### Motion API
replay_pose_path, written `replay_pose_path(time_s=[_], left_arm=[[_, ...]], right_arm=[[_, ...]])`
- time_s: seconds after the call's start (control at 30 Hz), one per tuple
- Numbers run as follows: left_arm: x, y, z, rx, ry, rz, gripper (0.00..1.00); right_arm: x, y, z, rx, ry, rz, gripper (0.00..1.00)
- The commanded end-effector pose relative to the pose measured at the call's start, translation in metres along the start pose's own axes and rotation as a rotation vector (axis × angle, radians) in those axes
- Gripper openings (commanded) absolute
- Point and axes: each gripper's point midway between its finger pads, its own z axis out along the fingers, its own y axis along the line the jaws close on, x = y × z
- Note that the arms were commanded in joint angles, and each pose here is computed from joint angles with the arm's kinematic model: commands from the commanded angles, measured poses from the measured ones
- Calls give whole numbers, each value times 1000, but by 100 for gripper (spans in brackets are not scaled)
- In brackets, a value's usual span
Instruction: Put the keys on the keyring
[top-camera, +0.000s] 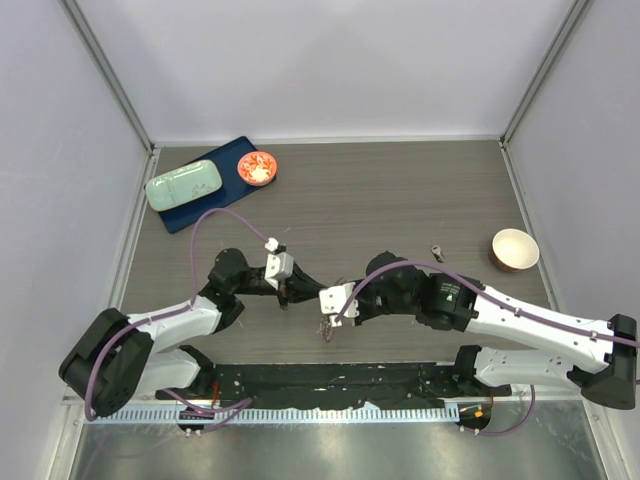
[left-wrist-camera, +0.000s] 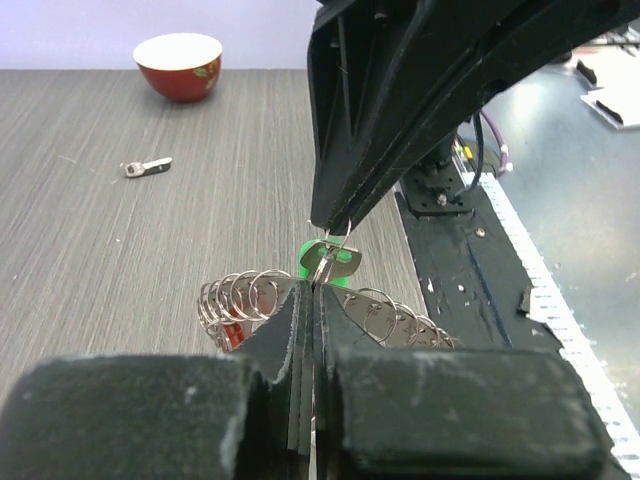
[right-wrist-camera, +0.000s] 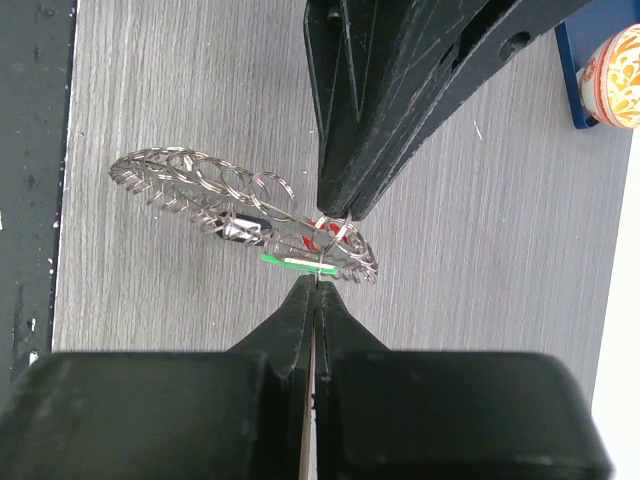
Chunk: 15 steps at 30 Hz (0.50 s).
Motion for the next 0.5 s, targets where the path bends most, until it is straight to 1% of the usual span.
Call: replay_pose_path(time_s=[0.0,0.07,0.1,0.2,0.23,0.33,0.4,0.47], left_arm=[[-41,16,-5,-126,-139,44,0],[-48,16,-6,-138,-165,23,0],[-50,18,-7,-163,-180,-24,0],[-55,19,-10,-198,-220,-68,0],[-57,24,-12,-239,-242,-111,0],[-64,29,-16,-300,-293,-178,0],[-66,31,-19,-327,-313,-199,0],[-69,42,-26,-410,-356,-236,0]], right_arm=[[-7,-6,-6,42,-35,21,1],[-8,-7,-4,49,-44,28,1],[-8,-7,-3,52,-48,30,1],[-9,-7,1,58,-59,39,1],[-11,-9,2,69,-70,42,1],[-12,-10,9,83,-78,54,1],[-12,-12,15,94,-79,63,1],[-10,-15,19,111,-67,69,1]])
